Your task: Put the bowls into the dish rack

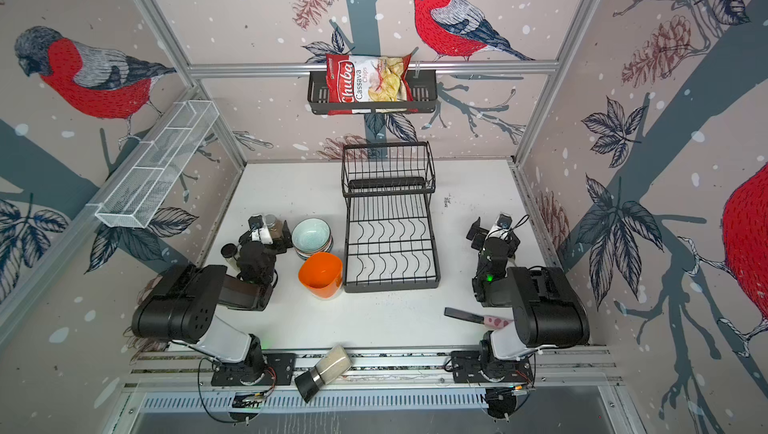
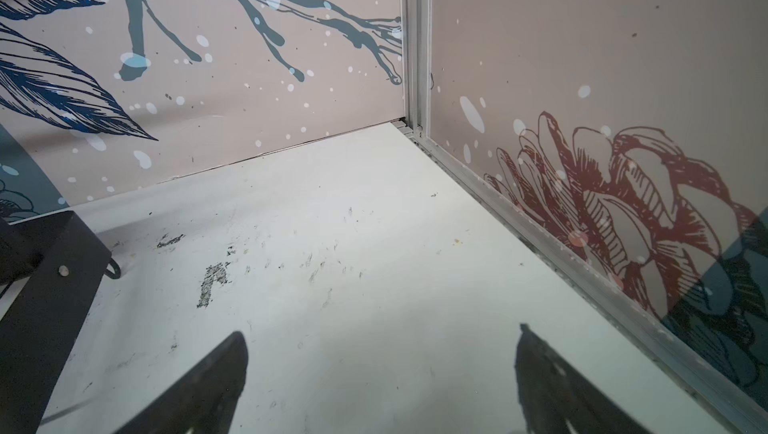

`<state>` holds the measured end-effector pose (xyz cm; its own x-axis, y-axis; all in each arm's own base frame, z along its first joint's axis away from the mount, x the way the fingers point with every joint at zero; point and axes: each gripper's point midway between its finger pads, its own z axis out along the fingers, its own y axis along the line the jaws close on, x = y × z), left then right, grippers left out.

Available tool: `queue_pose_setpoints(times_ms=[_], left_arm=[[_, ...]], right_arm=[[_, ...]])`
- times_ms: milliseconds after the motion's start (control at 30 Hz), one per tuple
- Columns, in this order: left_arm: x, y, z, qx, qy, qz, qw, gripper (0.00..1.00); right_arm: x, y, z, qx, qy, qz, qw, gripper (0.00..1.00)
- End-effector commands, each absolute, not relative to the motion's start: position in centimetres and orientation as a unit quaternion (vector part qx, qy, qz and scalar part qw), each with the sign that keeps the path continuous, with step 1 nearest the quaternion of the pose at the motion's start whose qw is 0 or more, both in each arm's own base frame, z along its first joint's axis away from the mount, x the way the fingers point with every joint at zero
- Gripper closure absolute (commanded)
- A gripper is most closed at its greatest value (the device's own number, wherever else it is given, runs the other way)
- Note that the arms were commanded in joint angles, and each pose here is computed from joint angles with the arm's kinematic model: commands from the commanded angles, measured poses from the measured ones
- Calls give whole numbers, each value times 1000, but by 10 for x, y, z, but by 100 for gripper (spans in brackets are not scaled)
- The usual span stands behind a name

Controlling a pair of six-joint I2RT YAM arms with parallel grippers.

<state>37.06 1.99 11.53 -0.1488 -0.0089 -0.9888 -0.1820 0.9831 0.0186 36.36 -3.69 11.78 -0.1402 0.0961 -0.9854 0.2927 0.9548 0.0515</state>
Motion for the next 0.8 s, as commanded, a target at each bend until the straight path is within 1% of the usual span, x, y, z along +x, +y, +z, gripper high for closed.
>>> queue_pose_setpoints(times_ms=[0,767], left_arm=[[373,22,131,-63,735,72,672,2],[373,20,130,-61,735,70,671,2]], right_arm=[[365,-38,128,135,737,-77,657,0],[365,-38,128,135,737,-77,657,0]])
